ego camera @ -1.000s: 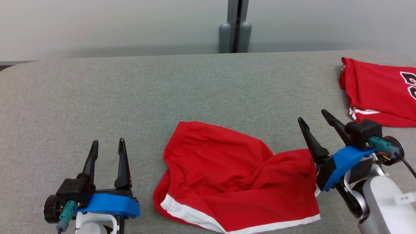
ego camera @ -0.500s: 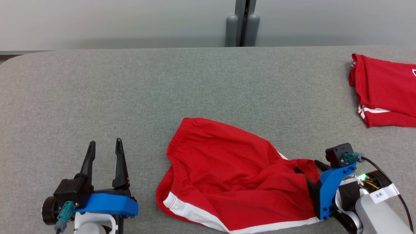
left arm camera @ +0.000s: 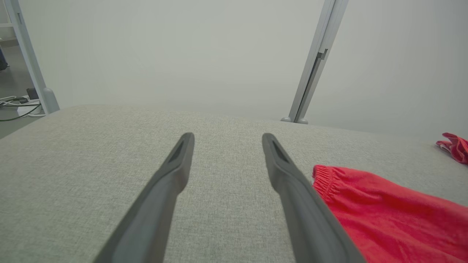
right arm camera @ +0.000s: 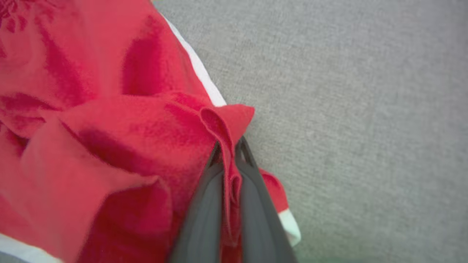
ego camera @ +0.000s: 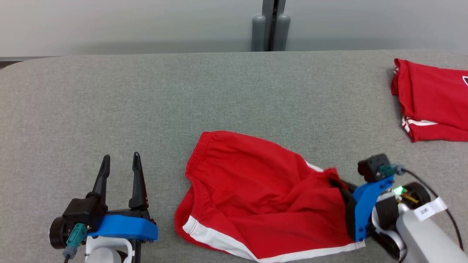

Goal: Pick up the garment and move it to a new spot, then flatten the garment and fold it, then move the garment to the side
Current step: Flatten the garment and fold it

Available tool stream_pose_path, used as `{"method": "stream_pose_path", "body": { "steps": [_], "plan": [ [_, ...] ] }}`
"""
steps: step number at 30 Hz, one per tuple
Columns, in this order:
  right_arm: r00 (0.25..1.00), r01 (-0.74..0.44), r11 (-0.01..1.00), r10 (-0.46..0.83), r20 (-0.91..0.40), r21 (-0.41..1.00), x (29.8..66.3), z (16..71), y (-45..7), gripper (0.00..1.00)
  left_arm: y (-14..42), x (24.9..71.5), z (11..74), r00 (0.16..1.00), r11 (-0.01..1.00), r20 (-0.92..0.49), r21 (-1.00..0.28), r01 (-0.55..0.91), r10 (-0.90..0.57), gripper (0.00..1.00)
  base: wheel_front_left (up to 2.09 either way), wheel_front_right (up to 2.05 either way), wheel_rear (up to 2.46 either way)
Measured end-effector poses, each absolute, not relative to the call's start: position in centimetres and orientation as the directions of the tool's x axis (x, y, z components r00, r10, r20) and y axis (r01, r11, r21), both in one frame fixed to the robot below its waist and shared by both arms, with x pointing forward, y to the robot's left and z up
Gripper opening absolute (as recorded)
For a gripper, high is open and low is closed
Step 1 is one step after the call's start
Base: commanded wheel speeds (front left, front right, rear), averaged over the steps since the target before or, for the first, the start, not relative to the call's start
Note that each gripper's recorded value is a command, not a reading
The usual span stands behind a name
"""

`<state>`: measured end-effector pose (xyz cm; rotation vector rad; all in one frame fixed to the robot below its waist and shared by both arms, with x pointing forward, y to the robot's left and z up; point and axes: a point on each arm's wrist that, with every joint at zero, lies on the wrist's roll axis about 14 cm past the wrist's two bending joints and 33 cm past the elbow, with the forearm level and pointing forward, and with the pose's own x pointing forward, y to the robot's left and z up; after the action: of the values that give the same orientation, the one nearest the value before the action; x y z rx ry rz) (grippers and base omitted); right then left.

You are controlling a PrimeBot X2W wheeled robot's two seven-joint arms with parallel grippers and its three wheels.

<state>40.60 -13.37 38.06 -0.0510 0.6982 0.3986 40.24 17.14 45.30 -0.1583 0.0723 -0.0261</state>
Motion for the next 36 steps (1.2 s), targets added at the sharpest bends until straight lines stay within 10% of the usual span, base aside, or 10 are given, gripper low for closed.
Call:
{"method": "stream_pose_path", "body": {
  "steps": [10, 22, 23, 24, 36],
  "plan": [
    [0.881, -0.378, 0.925, 0.345, -0.323, -0.042, 50.2, 47.2, -13.2, 0.00, 18.3, 40.0, 45.5, 0.998, 0.987, -0.067, -0.158, -0.014, 0.004, 1.00, 0.00, 0.00, 0.00],
    [0.925, -0.360, 0.927, 0.340, -0.171, -0.108, 57.4, 50.8, -11.6, 0.00, 19.2, 40.1, 45.3, 0.997, 0.986, -0.076, -0.160, -0.044, 0.032, 1.00, 0.00, 0.00, 0.00],
    [0.921, -0.361, 0.927, 0.336, -0.197, -0.107, 57.4, 50.0, -11.6, 0.64, 19.2, 40.1, 45.2, 0.996, 0.986, -0.077, -0.160, -0.044, 0.032, 1.00, 0.00, 0.00, 0.00],
    [0.918, -0.359, 0.927, 0.330, -0.219, -0.107, 57.4, 49.2, -11.7, 1.00, 19.2, 40.1, 45.1, 0.996, 0.986, -0.081, -0.160, -0.045, 0.032, 1.00, 0.00, 0.00, 0.00],
    [0.955, -0.289, 0.956, 0.285, -0.081, -0.042, 55.4, 50.8, -14.2, 1.00, 18.1, 40.1, 45.1, 0.997, 0.989, -0.079, -0.150, -0.008, -0.004, 1.00, 0.00, 0.00, 0.00]
  ]
}}
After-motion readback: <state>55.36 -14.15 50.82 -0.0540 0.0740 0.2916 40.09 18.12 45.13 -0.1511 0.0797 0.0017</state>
